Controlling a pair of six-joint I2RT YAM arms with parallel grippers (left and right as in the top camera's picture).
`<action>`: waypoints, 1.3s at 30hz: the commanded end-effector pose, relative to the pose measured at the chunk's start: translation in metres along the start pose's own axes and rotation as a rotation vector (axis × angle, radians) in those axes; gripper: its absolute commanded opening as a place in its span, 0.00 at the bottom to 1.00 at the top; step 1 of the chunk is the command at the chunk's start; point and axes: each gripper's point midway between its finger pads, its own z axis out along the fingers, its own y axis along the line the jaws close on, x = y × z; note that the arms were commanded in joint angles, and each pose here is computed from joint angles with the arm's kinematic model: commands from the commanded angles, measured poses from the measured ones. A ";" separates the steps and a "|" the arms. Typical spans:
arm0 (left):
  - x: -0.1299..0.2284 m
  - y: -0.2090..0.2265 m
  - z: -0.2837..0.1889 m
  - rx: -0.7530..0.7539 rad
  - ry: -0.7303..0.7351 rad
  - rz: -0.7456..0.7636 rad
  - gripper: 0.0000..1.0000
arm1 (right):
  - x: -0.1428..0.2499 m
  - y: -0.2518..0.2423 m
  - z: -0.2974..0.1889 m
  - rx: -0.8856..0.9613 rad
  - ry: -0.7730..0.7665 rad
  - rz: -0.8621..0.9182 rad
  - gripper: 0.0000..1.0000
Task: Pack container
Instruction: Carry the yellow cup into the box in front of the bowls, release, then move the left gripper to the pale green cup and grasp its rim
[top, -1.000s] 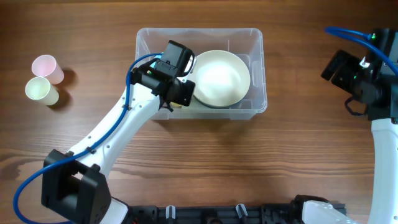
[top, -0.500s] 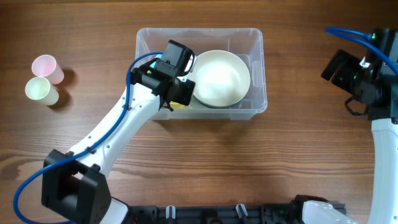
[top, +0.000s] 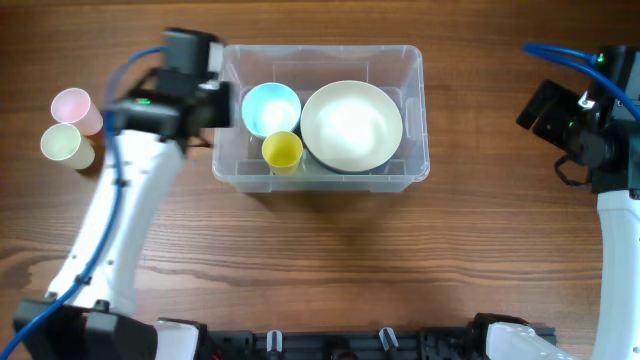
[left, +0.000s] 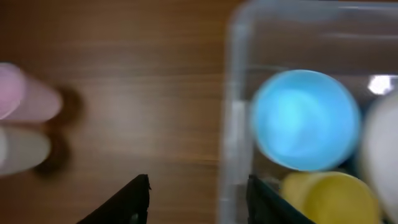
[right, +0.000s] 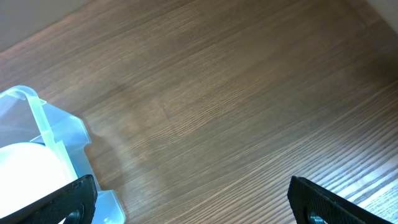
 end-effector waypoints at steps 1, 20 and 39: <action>0.006 0.075 0.001 -0.125 0.037 -0.162 0.54 | -0.007 -0.002 -0.002 0.013 -0.018 0.016 1.00; 0.041 0.256 0.046 -0.282 0.065 -0.453 0.52 | -0.007 -0.002 -0.002 0.014 -0.018 0.016 1.00; 0.069 0.249 0.134 -0.178 0.192 -0.371 0.49 | -0.007 -0.002 -0.002 0.014 -0.018 0.016 0.99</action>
